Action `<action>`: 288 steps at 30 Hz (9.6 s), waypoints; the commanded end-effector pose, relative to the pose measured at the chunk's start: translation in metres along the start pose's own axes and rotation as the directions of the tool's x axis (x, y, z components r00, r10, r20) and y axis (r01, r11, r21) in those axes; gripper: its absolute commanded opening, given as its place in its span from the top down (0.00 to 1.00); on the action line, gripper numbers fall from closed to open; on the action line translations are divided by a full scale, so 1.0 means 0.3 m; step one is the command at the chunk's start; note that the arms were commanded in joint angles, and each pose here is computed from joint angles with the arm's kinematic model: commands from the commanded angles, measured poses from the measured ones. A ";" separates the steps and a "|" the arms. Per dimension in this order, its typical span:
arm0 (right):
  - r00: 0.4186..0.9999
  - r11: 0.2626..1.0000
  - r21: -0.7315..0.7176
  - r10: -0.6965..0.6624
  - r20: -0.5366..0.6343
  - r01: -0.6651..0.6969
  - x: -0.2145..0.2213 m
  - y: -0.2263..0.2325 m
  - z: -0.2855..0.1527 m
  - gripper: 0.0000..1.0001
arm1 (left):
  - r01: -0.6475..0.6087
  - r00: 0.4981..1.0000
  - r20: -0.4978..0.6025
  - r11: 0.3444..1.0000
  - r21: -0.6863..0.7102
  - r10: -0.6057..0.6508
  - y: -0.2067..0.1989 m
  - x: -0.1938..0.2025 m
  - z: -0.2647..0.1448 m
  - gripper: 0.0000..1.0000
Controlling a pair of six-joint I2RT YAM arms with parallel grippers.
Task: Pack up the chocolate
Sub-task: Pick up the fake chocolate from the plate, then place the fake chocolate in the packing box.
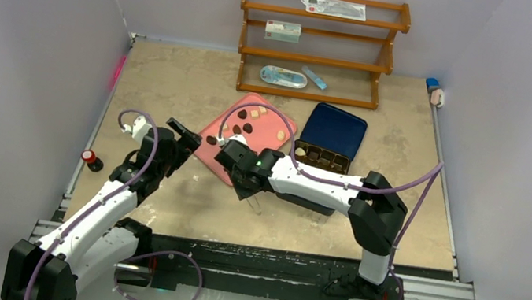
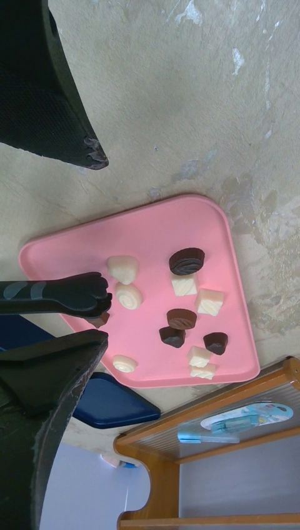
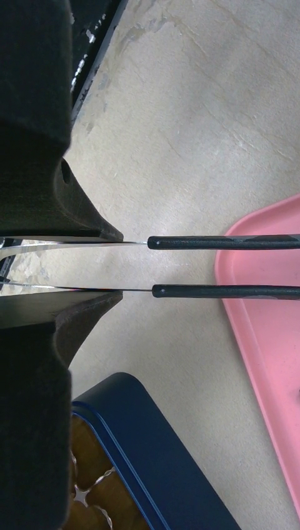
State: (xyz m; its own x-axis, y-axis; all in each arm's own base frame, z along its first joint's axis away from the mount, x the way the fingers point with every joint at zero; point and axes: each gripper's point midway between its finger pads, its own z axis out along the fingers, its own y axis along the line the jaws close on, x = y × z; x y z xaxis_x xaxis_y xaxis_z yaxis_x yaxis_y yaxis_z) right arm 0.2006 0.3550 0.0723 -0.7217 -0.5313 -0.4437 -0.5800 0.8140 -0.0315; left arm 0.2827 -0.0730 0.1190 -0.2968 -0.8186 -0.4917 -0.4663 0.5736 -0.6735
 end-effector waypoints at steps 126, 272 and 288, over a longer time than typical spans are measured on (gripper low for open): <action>0.995 1.000 0.005 -0.030 -0.092 0.030 -0.076 -0.057 0.049 1.00 | 0.032 0.999 0.012 0.999 0.001 -0.032 0.004 -0.007 0.005 0.00; 0.947 0.914 0.293 0.314 -0.066 -0.282 0.256 -0.634 -0.240 0.76 | 0.026 1.000 -0.010 1.000 0.010 -0.026 0.012 0.014 0.023 0.00; 0.947 0.917 0.282 0.313 -0.070 -0.282 0.248 -0.629 -0.234 0.73 | 0.026 1.000 -0.013 1.000 0.010 -0.026 0.008 0.014 0.027 0.00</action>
State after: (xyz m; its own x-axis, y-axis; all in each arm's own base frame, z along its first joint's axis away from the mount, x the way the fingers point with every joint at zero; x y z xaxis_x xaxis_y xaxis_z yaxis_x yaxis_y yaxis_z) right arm 0.2287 0.1437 0.1091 -0.8881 -0.2710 -0.3712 -0.2236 0.9604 -0.1661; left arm 0.2806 -0.0754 0.1036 -0.3116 -0.8309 -0.4610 -0.4881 0.5562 -0.6726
